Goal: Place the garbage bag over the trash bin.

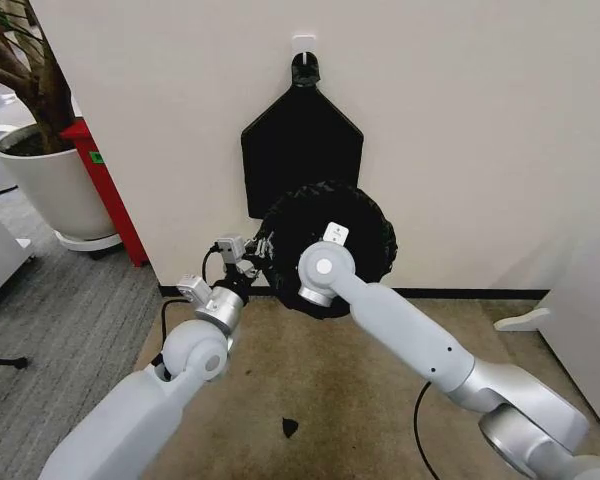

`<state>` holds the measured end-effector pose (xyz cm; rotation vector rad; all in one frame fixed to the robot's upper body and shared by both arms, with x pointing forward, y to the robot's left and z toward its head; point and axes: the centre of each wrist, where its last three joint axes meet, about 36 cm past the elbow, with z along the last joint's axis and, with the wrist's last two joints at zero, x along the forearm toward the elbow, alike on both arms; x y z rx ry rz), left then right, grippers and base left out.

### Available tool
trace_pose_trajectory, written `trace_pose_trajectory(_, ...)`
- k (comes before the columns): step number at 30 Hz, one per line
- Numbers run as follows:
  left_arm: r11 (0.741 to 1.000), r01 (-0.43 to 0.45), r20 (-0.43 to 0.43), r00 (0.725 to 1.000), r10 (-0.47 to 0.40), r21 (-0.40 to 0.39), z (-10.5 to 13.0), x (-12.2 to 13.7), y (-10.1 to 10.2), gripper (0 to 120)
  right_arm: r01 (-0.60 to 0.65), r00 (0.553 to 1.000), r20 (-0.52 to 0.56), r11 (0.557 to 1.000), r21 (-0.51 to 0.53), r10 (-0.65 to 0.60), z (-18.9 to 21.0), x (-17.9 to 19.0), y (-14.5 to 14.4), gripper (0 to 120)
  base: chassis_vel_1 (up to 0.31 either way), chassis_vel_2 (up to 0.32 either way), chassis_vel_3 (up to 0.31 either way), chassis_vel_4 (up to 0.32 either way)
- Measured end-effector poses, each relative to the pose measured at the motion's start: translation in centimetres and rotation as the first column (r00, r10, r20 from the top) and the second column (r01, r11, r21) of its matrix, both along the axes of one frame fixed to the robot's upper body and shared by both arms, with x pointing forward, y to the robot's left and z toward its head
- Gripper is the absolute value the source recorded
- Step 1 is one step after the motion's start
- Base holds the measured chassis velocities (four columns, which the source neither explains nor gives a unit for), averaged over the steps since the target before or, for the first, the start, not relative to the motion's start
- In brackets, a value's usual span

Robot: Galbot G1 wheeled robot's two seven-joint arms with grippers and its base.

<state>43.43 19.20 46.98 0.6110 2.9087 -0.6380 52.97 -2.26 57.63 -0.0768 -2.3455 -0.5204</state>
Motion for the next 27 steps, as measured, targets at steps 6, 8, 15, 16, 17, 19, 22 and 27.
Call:
trace_pose_trajectory(6, 1.0, 0.002, -0.019, 1.0, -0.002, -0.012, 0.2, -0.2, -0.1, 4, 0.017, 1.0, 0.022, 1.0, -0.003, -0.017, 0.6, 1.8, -0.4, 0, 0.0, 0.0, 0.0, 0.0)
trace_pose_trajectory(8, 1.0, 0.006, -0.021, 1.0, -0.006, -0.015, 0.3, -0.3, -0.1, 4, 0.032, 0.999, 0.013, 0.999, -0.006, -0.032, 0.3, 3.1, -0.6, 0, 0.0, 0.0, 0.0, 0.0)
trace_pose_trajectory(15, 1.0, 0.009, -0.021, 1.0, -0.009, -0.017, 0.4, -0.5, -0.1, 4, 0.057, 0.998, -0.008, 0.998, -0.026, -0.057, -1.8, 5.0, -1.1, 0, 0.0, 0.0, 0.0, 0.0)
trace_pose_trajectory(16, 1.0, 0.008, -0.021, 1.0, -0.009, -0.017, 0.4, -0.5, -0.1, 4, 0.056, 0.998, -0.008, 0.998, -0.025, -0.056, -1.8, 5.0, -1.1, 0, 0.0, 0.0, 0.0, 0.0)
trace_pose_trajectory(17, 1.0, 0.008, -0.021, 1.0, -0.009, -0.017, 0.4, -0.5, -0.1, 4, 0.056, 0.998, -0.008, 0.998, -0.025, -0.056, -1.8, 5.0, -1.1, 0, 0.0, 0.0, 0.0, 0.0)
trace_pose_trajectory(19, 1.0, 0.008, -0.021, 1.0, -0.008, -0.018, 0.4, -0.4, -0.1, 4, 0.051, 0.999, -0.003, 0.999, -0.019, -0.051, -1.5, 4.6, -1.2, 0, 0.0, 0.0, 0.0, 0.0)
trace_pose_trajectory(22, 1.0, 0.005, -0.025, 1.0, -0.006, -0.019, 0.2, -0.3, -0.1, 4, 0.035, 0.999, -0.001, 0.999, -0.005, -0.035, -0.5, 3.4, -1.0, 0, 0.0, 0.0, 0.0, 0.0)
trace_pose_trajectory(27, 1.0, 0.003, -0.026, 1.0, -0.004, -0.02, 0.2, -0.2, -0.1, 4, 0.023, 1.0, -0.019, 1.0, -0.01, -0.023, -0.9, 2.5, -1.3, 0, 0.0, 0.0, 0.0, 0.0)
